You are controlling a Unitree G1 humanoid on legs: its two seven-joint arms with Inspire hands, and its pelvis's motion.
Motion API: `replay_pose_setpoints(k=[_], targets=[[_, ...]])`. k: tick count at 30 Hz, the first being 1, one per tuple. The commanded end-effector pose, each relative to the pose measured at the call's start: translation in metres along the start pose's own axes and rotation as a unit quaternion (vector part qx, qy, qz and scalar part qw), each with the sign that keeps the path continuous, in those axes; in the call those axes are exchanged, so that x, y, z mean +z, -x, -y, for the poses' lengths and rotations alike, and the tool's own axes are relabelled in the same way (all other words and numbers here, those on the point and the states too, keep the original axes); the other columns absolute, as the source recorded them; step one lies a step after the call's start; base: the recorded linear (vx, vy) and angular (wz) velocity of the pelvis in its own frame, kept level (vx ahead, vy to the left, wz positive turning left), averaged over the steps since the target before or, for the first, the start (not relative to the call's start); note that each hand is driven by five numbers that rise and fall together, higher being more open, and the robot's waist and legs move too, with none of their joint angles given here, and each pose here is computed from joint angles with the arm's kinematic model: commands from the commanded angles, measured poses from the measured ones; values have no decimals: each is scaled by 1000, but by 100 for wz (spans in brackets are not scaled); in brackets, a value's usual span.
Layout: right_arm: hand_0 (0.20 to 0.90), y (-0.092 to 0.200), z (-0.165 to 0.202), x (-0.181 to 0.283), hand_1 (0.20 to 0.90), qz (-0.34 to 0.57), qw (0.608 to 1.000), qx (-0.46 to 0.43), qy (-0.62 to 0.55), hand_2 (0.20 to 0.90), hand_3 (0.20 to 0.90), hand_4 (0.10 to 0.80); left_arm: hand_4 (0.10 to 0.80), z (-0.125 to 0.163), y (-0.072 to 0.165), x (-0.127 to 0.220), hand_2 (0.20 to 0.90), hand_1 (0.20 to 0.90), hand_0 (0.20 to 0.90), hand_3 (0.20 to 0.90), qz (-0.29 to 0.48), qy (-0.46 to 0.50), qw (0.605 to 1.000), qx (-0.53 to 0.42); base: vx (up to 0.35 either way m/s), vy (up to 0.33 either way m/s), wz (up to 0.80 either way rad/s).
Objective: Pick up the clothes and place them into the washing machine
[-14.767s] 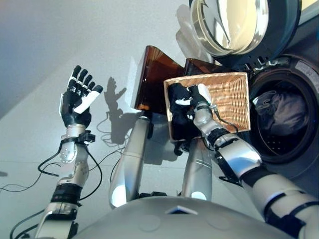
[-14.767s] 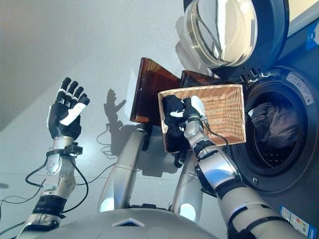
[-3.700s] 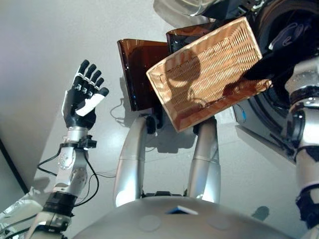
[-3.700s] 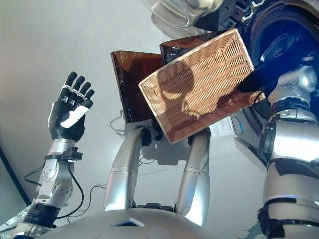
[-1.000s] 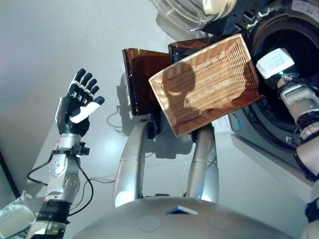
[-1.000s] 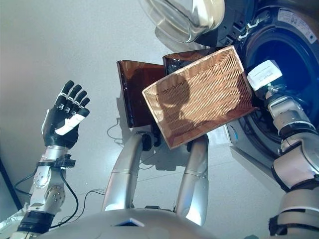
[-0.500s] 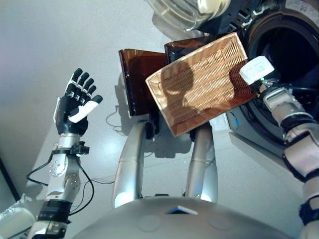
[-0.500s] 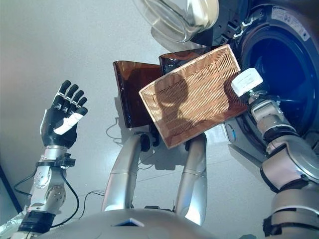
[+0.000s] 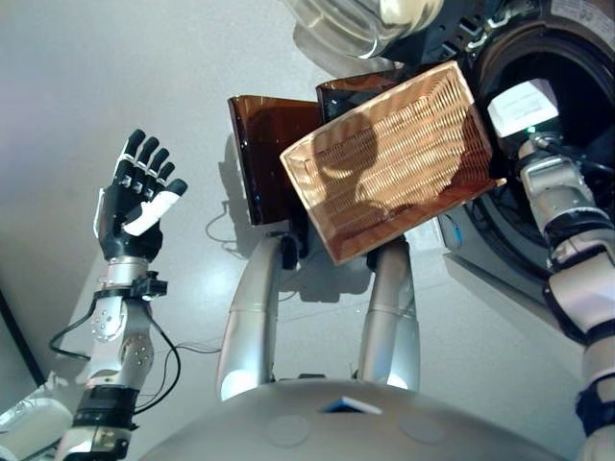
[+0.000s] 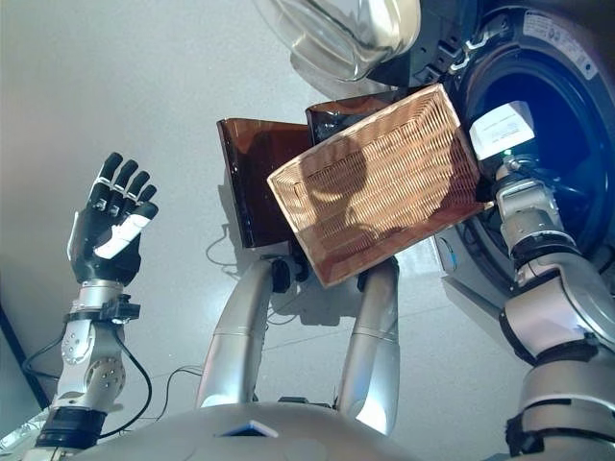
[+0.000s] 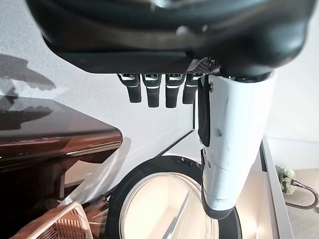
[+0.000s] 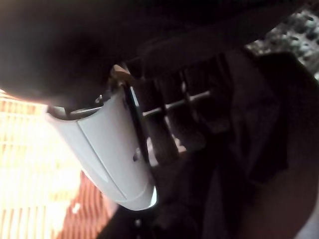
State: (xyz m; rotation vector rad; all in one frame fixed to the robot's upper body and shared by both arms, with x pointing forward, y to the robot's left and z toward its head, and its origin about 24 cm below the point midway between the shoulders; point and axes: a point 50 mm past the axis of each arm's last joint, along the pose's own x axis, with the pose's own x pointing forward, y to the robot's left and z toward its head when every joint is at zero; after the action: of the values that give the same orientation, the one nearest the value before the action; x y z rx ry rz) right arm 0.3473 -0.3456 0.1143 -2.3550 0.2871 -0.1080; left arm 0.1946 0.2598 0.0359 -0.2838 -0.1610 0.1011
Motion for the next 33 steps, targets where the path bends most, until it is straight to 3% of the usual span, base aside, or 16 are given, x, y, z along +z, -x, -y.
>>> replay_pose_setpoints(k=[1, 7, 11, 12, 24, 33], targets=[[200, -1, 12, -66, 200, -134, 991, -16, 2, 200, 200, 300, 800, -6, -4, 39, 900, 900, 900, 900, 113, -10, 993, 15, 0, 0, 0], [200, 13, -18, -70, 200, -122, 988, 55, 81, 200, 200, 300, 800, -3, -4, 41, 900, 900, 900, 900, 114, -13, 993, -1, 3, -6, 4], [200, 21, -31, -79, 200, -164, 982, 83, 51, 200, 200, 300, 800, -1, -4, 41, 900, 900, 900, 900, 114, -12, 993, -6, 4, -1, 1], [900, 23, -33, -78, 900, -170, 981, 83, 38, 900, 900, 800, 800, 0, -5, 41, 900, 900, 900, 900, 115, -12, 993, -7, 0, 0, 0], [900, 29, -31, -101, 900, -244, 968, 36, -52, 900, 900, 800, 800, 7, -7, 36, 900, 900, 900, 900, 100, -22, 994, -35, 4, 7, 1], [900, 31, -34, -102, 900, -239, 968, 40, -58, 900, 900, 800, 800, 10, -10, 35, 900, 900, 900, 900, 96, -23, 993, -59, 0, 0, 0]])
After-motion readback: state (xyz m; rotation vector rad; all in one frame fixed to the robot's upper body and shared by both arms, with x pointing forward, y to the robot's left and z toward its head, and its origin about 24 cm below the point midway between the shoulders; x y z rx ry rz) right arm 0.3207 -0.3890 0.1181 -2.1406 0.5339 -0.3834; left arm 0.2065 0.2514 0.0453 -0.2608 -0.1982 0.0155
